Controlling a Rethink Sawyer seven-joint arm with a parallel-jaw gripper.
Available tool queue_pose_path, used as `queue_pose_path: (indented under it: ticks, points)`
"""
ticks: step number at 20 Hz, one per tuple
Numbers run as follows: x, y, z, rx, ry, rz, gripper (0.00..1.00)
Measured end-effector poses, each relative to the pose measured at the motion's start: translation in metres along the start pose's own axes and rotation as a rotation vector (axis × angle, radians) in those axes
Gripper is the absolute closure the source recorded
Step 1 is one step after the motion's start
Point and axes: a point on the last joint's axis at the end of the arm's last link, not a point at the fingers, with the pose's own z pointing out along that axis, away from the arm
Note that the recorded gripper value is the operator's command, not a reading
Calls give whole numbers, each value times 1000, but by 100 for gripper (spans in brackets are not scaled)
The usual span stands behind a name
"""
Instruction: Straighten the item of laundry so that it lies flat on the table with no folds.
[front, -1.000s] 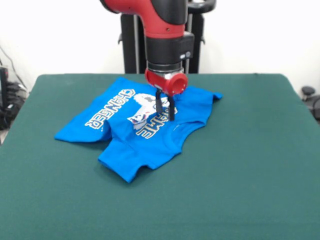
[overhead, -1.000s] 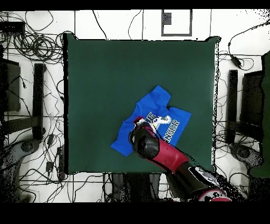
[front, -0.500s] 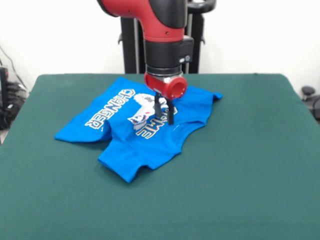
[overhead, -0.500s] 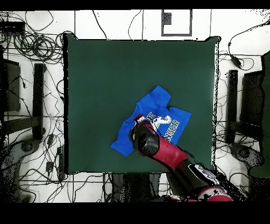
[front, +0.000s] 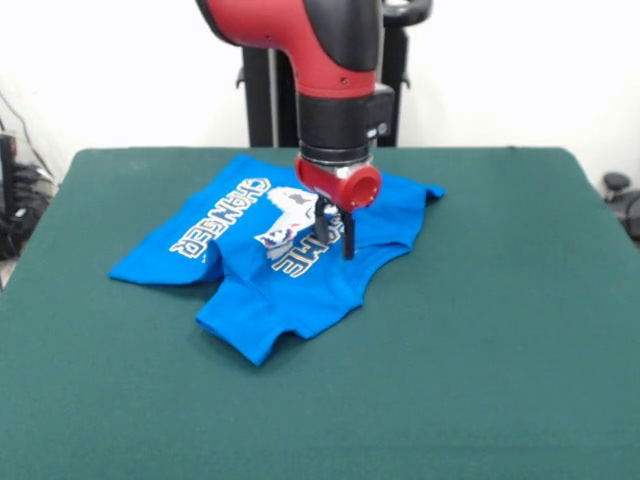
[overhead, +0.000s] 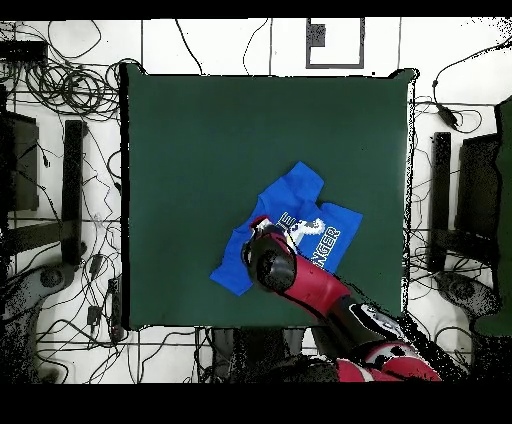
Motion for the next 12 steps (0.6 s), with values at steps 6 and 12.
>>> queue_pose_path:
  ticks: [6,12]
  points:
    - [3,5,10,6,-10,-21,0]
    - [1,7,17,14,-15,-33,0]
